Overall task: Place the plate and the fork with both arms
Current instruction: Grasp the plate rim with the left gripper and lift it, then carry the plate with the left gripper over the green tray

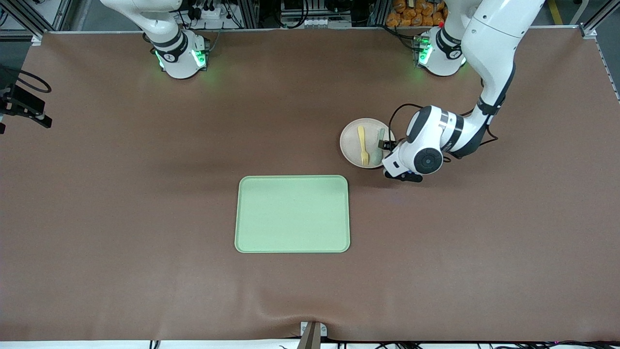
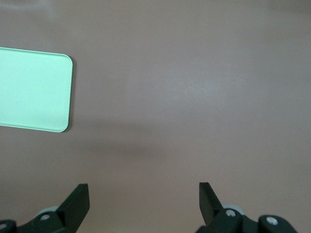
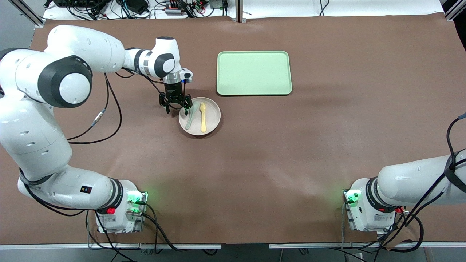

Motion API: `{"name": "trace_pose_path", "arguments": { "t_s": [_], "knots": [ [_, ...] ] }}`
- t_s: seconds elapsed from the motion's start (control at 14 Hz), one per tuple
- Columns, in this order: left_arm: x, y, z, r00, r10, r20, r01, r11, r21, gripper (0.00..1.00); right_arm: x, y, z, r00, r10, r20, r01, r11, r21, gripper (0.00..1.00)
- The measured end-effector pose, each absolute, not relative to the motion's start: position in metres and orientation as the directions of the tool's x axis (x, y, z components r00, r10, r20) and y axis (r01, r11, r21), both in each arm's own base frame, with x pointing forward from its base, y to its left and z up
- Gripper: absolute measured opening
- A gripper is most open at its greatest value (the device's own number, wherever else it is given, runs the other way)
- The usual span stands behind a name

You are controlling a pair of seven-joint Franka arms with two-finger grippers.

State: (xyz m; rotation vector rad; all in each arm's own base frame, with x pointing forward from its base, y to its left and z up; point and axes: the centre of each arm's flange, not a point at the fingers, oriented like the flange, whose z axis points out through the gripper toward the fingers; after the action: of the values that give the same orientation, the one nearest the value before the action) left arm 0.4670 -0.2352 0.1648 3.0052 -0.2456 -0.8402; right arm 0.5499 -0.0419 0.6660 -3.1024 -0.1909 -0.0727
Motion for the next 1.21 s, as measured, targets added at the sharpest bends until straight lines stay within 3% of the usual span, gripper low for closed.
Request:
{"name": "trace_pose_path", "arguments": {
  "t_s": [0.14,0.5,0.64,1.0,1.21],
  "knots": [
    [0.466,-0.235,0.162,0.843,-0.153,-0.516,-0.147,-0.988,0.053,0.84,0.55,-0.041,0.666,0.991,0.123,0.049,0.125,-0.992,-0.03,1.0],
    [0.466,-0.237,0.159,0.849,-0.156,-0.505,-0.147,-0.987,0.057,0.29,0.55,-0.04,0.666,0.991,0.125,0.047,0.127,-0.991,-0.032,1.0],
    [0.468,-0.239,0.165,0.851,-0.16,-0.5,-0.15,-0.987,0.059,0.14,0.55,-0.04,0.666,0.991,0.125,0.047,0.127,-0.991,-0.032,1.0],
    [0.49,-0.239,0.182,0.873,-0.205,-0.443,-0.182,-0.979,0.095,0.05,0.55,-0.04,0.666,0.991,0.125,0.046,0.127,-0.991,-0.032,1.0],
    [0.514,-0.236,0.2,0.892,-0.222,-0.393,-0.191,-0.975,0.117,0.04,0.55,-0.04,0.666,0.991,0.125,0.045,0.127,-0.991,-0.033,1.0]
  ]
}}
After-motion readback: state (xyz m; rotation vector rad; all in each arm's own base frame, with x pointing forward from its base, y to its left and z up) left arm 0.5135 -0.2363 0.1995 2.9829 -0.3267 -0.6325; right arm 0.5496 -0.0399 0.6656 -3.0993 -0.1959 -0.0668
